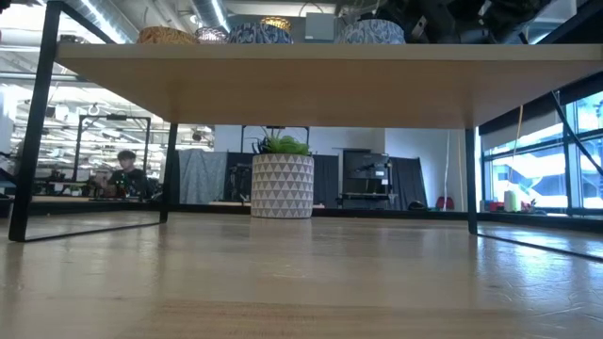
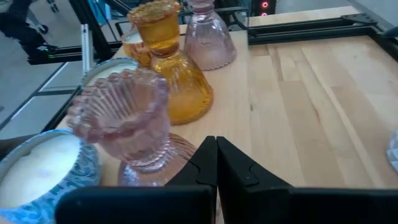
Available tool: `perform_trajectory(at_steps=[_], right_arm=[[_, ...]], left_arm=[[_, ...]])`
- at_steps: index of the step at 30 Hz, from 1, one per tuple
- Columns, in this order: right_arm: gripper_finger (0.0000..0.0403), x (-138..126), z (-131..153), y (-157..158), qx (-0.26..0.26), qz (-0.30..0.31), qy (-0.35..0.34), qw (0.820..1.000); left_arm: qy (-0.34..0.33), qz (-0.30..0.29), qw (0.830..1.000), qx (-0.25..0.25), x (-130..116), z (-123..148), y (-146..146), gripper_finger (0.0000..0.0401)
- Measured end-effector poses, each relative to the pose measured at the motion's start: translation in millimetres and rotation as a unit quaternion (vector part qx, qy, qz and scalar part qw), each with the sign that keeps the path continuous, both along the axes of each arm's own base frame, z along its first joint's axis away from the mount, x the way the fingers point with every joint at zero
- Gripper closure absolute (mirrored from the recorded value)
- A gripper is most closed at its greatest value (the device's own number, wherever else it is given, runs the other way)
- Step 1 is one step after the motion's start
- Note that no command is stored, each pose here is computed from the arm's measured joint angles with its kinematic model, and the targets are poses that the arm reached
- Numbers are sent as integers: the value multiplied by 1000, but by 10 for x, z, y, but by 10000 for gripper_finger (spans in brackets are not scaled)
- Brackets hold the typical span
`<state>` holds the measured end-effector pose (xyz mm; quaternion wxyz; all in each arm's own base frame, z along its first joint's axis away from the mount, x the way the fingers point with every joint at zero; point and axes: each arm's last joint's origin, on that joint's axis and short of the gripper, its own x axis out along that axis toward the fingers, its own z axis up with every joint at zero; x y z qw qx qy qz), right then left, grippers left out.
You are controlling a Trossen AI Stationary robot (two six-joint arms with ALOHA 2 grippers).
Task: Pick & Place candle stick holders
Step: Adjust the pink glass candle on the shelf
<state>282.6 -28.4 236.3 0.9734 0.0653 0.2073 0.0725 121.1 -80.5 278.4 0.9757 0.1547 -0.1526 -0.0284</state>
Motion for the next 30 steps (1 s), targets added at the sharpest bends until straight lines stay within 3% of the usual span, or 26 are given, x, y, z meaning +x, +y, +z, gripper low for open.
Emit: perform_trajectory(at_steps=[13, 25, 30], right_arm=[[403, 9, 1, 144, 14, 32, 1, 999], [403, 16, -14, 197, -74, -117, 18, 990], [403, 48, 92, 233, -98, -137, 22, 985]], left_arm=[[0, 0, 1000, 0, 0, 0, 0, 365], [0, 0, 1000, 0, 0, 0, 0, 365], [0, 0, 1000, 0, 0, 0, 0, 365]])
